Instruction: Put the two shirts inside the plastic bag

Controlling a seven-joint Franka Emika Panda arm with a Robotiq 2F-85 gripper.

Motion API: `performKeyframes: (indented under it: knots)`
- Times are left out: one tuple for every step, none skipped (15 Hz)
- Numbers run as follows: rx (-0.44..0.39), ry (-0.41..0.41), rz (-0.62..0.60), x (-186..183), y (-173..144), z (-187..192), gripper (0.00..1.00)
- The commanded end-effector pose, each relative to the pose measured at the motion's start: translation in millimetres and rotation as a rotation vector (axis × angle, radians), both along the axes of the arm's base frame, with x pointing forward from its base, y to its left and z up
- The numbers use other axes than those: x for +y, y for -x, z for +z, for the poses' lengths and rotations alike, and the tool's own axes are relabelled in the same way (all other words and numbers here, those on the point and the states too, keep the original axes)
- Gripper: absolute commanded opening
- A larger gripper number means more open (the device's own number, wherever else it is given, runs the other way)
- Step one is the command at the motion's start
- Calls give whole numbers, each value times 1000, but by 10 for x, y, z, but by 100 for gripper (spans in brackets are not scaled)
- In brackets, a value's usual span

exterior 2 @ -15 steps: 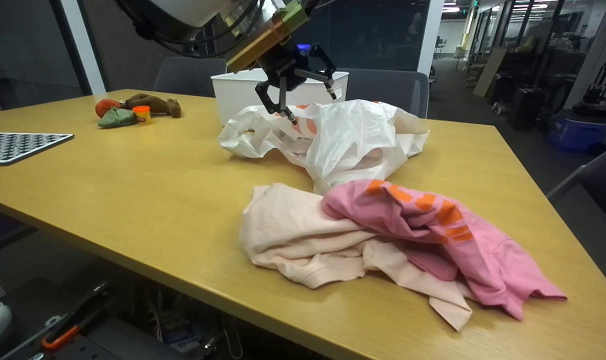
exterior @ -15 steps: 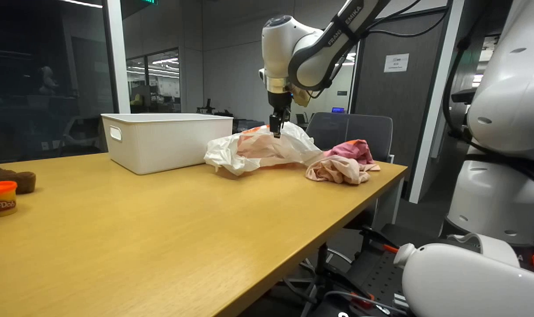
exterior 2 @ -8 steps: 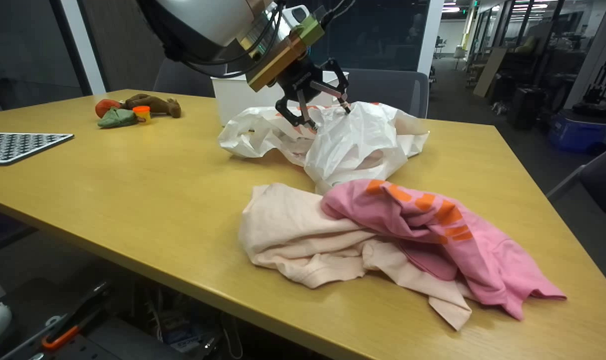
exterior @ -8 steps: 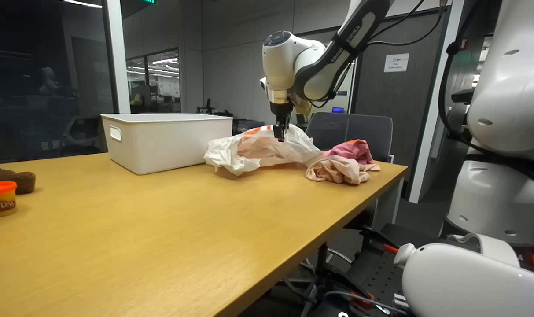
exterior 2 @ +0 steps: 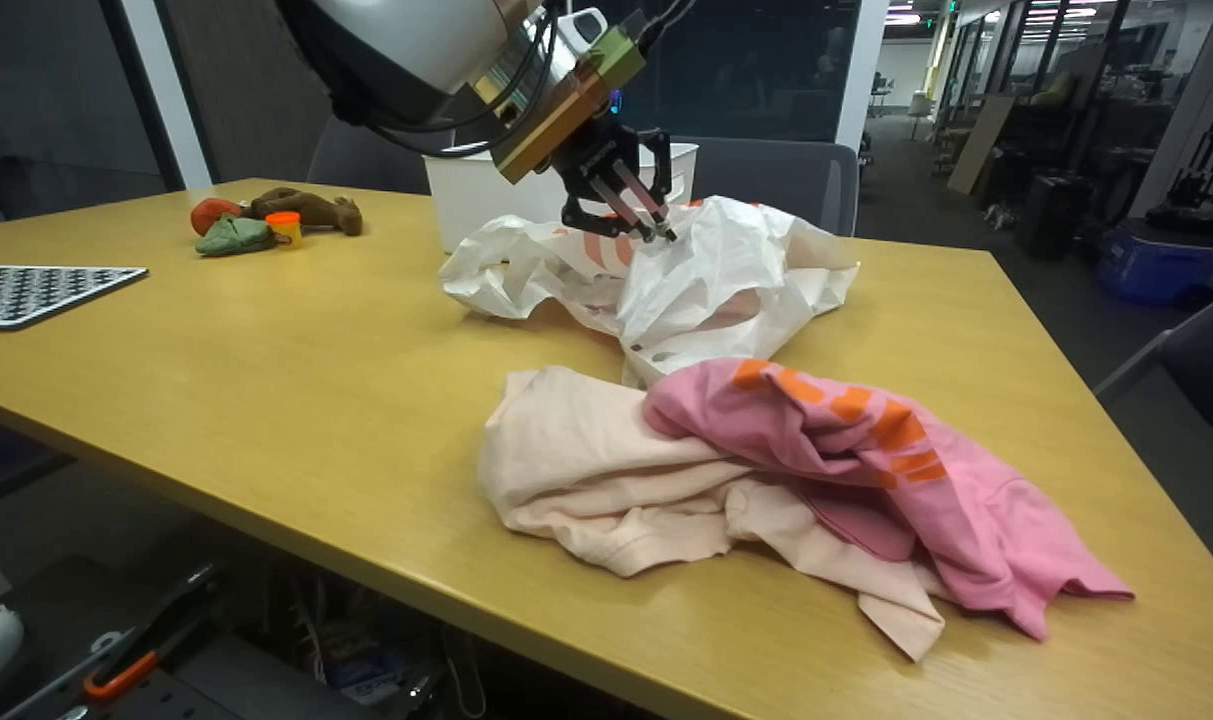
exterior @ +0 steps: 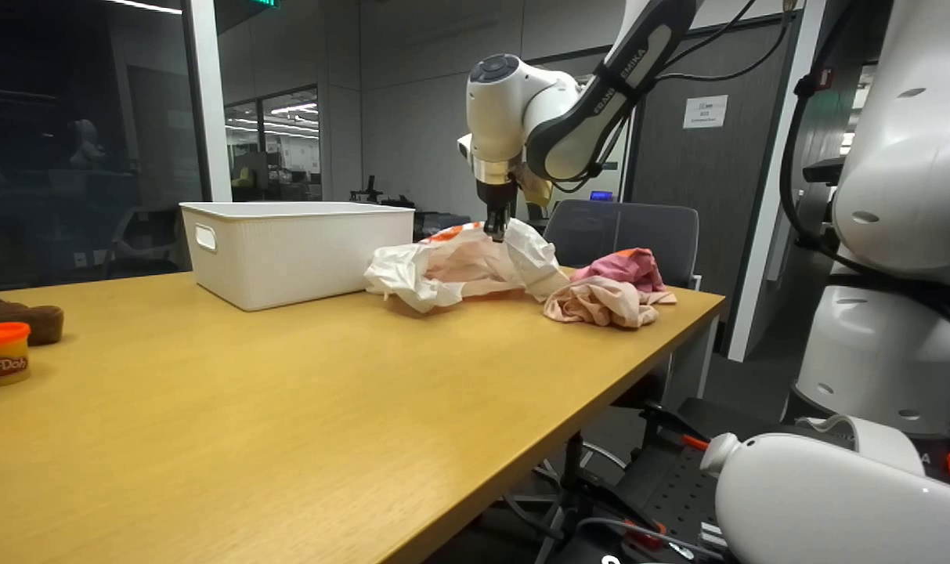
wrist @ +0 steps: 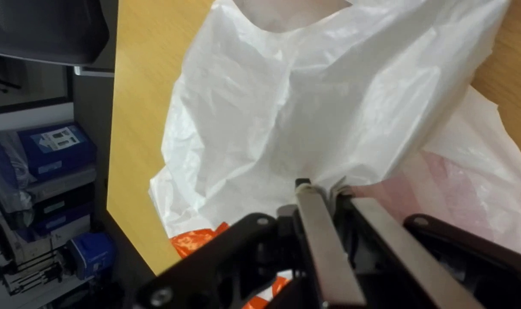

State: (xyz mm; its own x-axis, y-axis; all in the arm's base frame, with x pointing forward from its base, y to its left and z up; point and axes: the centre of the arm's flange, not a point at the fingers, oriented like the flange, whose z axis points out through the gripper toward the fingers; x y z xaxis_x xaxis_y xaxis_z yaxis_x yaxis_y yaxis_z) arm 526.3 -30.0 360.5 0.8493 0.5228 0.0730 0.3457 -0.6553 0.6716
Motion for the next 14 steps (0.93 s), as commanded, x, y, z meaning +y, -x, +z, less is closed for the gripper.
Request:
performKeyframes:
  knots:
    - [-92, 98, 32, -67, 62, 113, 0]
    - [-125, 138, 38, -93, 67, 166, 0]
    - [-158, 175, 45, -119, 71, 223, 1]
    - [-189, 210, 54, -141, 76, 276, 2]
    - [-229, 242, 59, -157, 79, 340, 2]
    - [-264, 261, 60, -168, 82, 389, 3]
    - [-301, 277, 59, -176, 81, 431, 3]
    - [-331, 286, 52, -181, 72, 448, 3]
    - [-377, 289, 48, -180, 62, 455, 2]
    - [-401, 290, 40, -172, 53, 448, 3]
    - [-435, 292, 38, -166, 38, 439, 0]
    - [-472, 291, 28, -157, 11, 428, 1]
    - [-494, 281, 14, -143, -5, 426, 0]
    - [-523, 261, -2, -109, -22, 446, 0]
